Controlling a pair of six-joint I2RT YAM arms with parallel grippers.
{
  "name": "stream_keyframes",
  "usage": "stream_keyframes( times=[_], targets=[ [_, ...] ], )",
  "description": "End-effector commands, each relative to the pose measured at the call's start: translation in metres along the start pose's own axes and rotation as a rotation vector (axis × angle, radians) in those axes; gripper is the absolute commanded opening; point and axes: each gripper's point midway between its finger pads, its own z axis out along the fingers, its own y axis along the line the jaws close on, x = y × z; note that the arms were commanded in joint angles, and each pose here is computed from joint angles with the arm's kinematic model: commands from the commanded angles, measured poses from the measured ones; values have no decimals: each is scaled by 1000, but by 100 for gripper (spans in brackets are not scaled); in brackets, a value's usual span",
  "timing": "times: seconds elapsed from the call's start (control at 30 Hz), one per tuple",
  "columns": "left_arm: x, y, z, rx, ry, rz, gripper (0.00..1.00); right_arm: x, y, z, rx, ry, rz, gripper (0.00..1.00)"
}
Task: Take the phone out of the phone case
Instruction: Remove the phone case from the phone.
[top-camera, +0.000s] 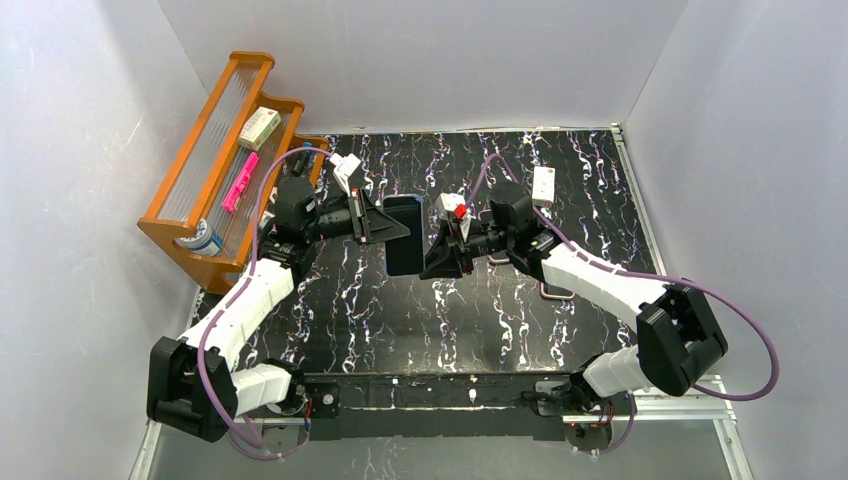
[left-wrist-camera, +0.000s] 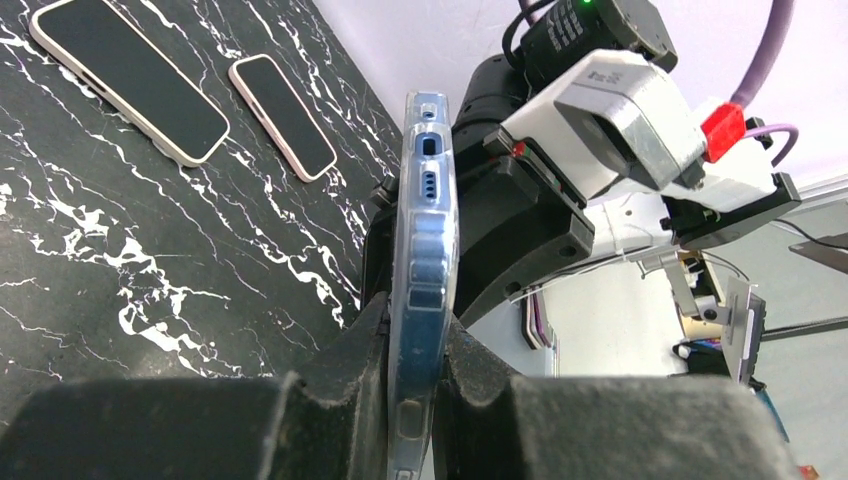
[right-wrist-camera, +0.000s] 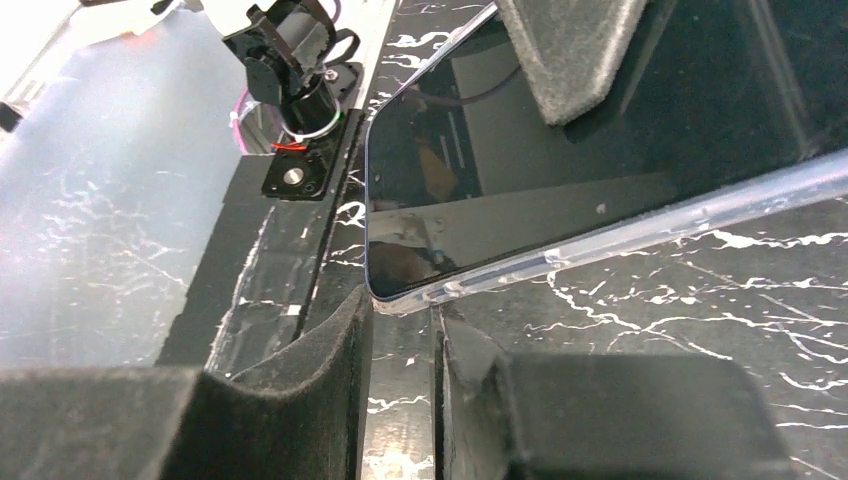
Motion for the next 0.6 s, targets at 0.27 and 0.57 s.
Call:
stream_keyframes(
  times=[0.27, 0.57],
  targets=[
    [-2, -36, 1, 70, -31, -37, 0, -46, -43, 3, 231, -7, -384, 1],
    [3, -26, 0, 39, -94, -64, 0, -77, -84, -29, 613, -168, -385, 1]
  ],
)
